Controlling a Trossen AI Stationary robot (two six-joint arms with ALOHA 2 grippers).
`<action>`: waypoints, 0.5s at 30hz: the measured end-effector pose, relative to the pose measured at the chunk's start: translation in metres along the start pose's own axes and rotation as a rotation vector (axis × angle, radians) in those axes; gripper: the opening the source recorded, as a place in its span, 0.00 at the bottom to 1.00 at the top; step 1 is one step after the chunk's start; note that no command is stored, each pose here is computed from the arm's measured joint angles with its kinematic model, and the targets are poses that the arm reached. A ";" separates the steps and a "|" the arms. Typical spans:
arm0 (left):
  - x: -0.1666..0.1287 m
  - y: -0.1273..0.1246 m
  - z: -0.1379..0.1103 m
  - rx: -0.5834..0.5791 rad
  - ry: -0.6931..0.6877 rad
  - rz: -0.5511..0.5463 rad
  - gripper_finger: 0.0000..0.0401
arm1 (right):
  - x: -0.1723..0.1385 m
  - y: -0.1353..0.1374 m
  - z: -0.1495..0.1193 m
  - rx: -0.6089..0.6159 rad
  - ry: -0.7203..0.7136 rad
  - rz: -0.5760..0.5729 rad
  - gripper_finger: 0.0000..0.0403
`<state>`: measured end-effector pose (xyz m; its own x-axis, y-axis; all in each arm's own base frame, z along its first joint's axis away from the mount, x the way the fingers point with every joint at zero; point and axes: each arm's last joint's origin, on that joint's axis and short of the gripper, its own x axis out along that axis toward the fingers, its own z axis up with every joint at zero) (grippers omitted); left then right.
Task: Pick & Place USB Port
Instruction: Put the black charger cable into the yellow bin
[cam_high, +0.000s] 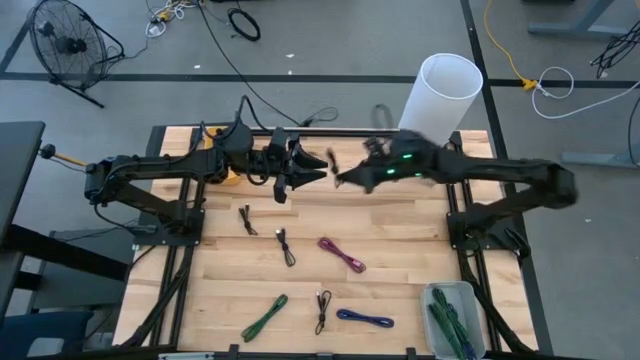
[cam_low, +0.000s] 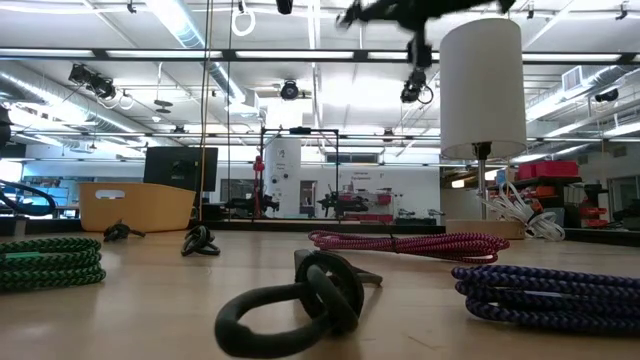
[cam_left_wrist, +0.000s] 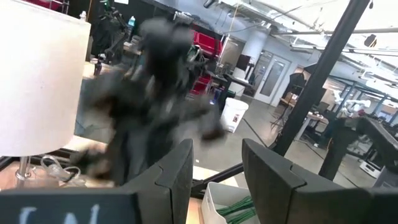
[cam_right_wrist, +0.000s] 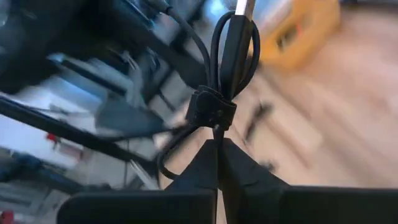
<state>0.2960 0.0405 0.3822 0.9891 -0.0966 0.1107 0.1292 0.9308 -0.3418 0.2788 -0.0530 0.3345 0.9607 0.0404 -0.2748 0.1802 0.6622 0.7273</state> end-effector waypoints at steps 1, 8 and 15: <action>0.000 0.000 0.000 -0.001 0.000 0.001 0.35 | -0.011 0.007 0.004 -0.018 -0.042 0.013 0.00; 0.000 -0.001 0.003 0.007 -0.027 -0.009 0.35 | -0.059 0.044 0.010 -0.116 -0.238 0.139 0.00; 0.000 -0.002 0.006 0.015 -0.058 -0.022 0.35 | -0.040 0.063 -0.003 -0.180 -0.309 0.178 0.00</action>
<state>0.2950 0.0403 0.3884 0.9802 -0.0969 0.1725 0.1495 0.9340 -0.3246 0.2515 -0.0104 0.3893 0.9968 -0.0424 0.0674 -0.0082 0.7871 0.6168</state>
